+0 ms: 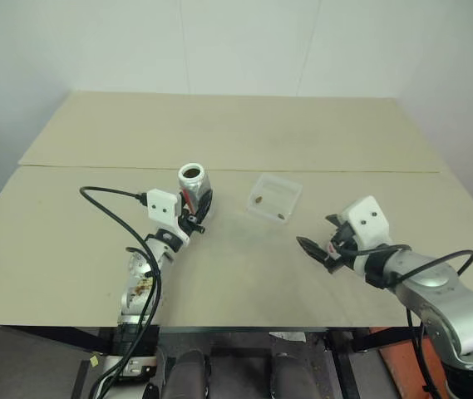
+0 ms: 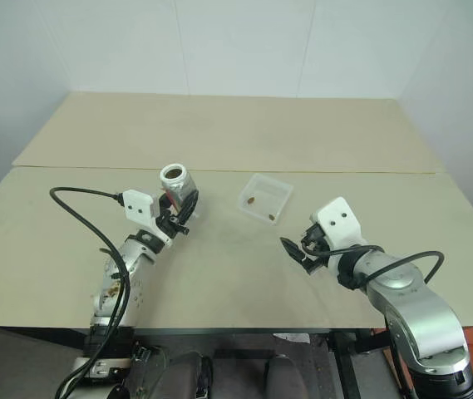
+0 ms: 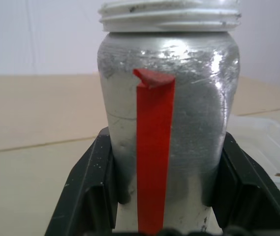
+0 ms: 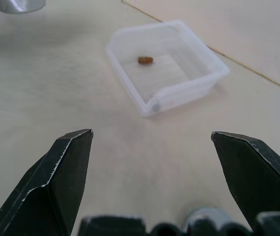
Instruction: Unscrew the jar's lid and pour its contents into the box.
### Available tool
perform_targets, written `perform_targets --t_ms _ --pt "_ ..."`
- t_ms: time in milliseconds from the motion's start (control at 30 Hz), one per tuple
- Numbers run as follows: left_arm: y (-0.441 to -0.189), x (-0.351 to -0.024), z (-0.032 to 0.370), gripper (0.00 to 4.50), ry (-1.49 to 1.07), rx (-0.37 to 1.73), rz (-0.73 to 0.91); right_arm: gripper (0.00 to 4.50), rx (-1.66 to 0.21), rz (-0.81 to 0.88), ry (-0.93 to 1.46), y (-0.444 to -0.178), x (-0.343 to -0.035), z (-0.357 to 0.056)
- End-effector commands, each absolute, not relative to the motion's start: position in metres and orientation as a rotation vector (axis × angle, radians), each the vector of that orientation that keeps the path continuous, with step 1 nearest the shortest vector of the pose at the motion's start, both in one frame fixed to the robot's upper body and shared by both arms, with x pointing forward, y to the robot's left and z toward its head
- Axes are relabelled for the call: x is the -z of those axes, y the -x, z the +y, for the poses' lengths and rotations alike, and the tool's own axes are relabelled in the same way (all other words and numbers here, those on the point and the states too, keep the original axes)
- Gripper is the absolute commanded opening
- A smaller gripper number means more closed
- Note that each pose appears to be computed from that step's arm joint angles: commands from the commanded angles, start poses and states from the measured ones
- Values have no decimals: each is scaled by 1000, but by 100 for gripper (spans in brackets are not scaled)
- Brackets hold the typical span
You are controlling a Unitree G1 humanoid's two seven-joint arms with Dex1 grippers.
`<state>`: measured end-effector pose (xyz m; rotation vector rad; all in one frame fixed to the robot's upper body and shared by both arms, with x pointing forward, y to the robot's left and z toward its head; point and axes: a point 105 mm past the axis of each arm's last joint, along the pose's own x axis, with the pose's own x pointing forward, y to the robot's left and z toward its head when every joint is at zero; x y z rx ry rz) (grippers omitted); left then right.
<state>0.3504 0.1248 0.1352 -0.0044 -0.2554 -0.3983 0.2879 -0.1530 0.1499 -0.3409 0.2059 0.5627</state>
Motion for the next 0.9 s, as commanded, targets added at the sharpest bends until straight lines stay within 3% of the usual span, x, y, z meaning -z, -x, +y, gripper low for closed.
perform_targets --t_ms 33,333,567,833,900 --pt "-347 -138 122 202 -47 392 -296 449 -567 142 367 -291 -162 -151" --pt "-358 -102 123 202 -51 365 -213 449 -549 149 395 -288 -161 -154" --pt "-359 -92 131 202 -65 365 -207 449 -535 151 400 -287 -160 -156" --pt "-348 -95 136 448 -84 382 -231 450 -539 156 400 -290 -157 -156" --pt "-344 -96 140 448 -78 364 -224 450 -543 154 397 -292 -157 -155"
